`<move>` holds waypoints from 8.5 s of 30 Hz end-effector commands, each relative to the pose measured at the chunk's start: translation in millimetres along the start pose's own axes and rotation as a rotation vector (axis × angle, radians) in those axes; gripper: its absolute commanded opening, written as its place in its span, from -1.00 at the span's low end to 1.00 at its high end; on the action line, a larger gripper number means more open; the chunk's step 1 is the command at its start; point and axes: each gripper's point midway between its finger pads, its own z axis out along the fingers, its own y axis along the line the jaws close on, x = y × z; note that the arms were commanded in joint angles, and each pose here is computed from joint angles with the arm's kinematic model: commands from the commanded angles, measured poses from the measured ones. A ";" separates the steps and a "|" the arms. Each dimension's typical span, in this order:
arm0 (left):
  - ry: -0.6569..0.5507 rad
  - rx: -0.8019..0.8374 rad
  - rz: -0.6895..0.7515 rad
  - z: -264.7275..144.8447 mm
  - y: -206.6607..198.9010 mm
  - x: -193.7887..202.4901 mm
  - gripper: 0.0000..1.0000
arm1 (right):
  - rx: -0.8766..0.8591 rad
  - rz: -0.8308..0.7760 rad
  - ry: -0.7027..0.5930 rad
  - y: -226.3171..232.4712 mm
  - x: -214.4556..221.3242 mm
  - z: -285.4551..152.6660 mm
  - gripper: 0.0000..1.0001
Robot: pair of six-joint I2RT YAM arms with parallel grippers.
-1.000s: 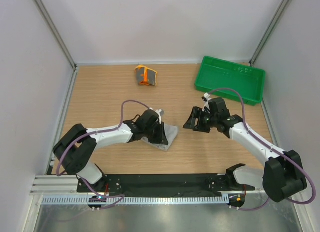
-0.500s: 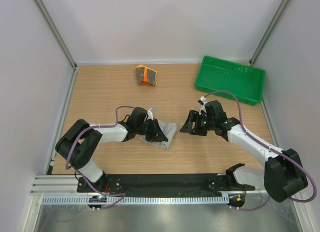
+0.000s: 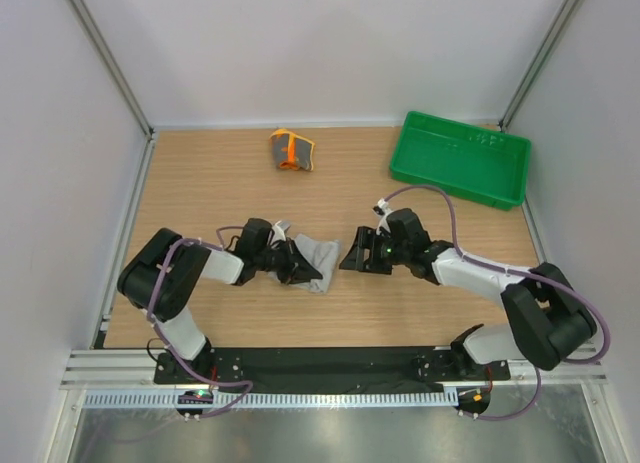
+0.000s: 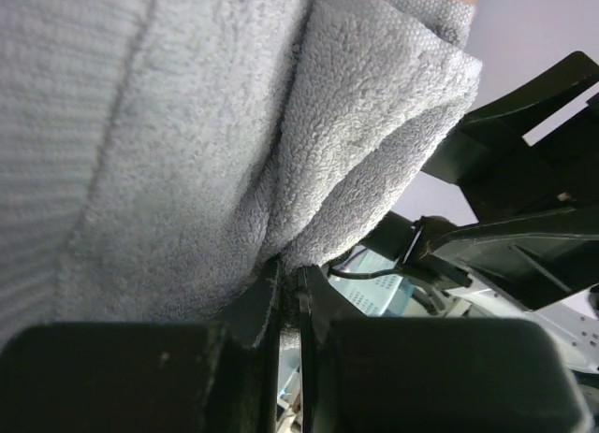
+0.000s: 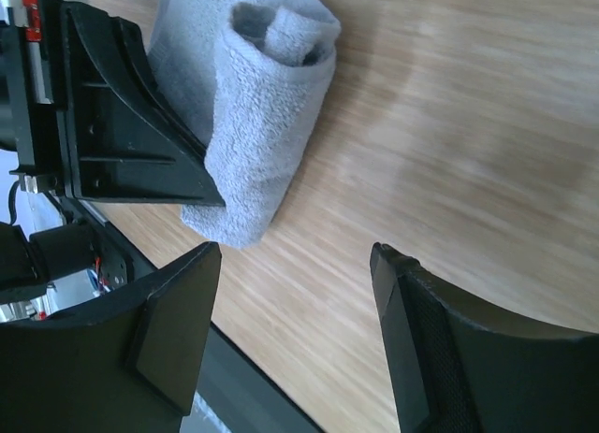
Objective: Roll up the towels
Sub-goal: Roll the towel
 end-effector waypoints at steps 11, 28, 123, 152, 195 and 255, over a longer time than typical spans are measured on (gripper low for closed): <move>0.028 0.136 -0.114 -12.6 -2.4 -8.3 -1.00 | -0.138 -0.004 -0.073 17.6 -14.0 73.0 0.37; 0.021 0.108 -0.078 -20.6 0.3 -6.3 -0.71 | -0.071 -0.008 -0.029 17.0 -1.6 83.1 -0.77; -0.281 -0.502 0.727 0.7 -5.5 8.1 -0.39 | 0.394 -0.130 0.151 13.6 1.6 36.7 -0.97; -0.213 -0.532 0.650 12.0 36.6 2.8 -0.33 | 0.145 -0.197 -0.006 56.5 -22.2 10.6 0.80; -0.207 -0.435 0.580 -3.1 19.8 0.5 -0.31 | 0.089 -0.025 0.058 3.0 17.6 42.6 -0.80; -0.483 -0.815 1.295 43.4 -5.3 31.6 -0.69 | 0.156 0.014 0.316 33.6 46.2 18.9 -0.92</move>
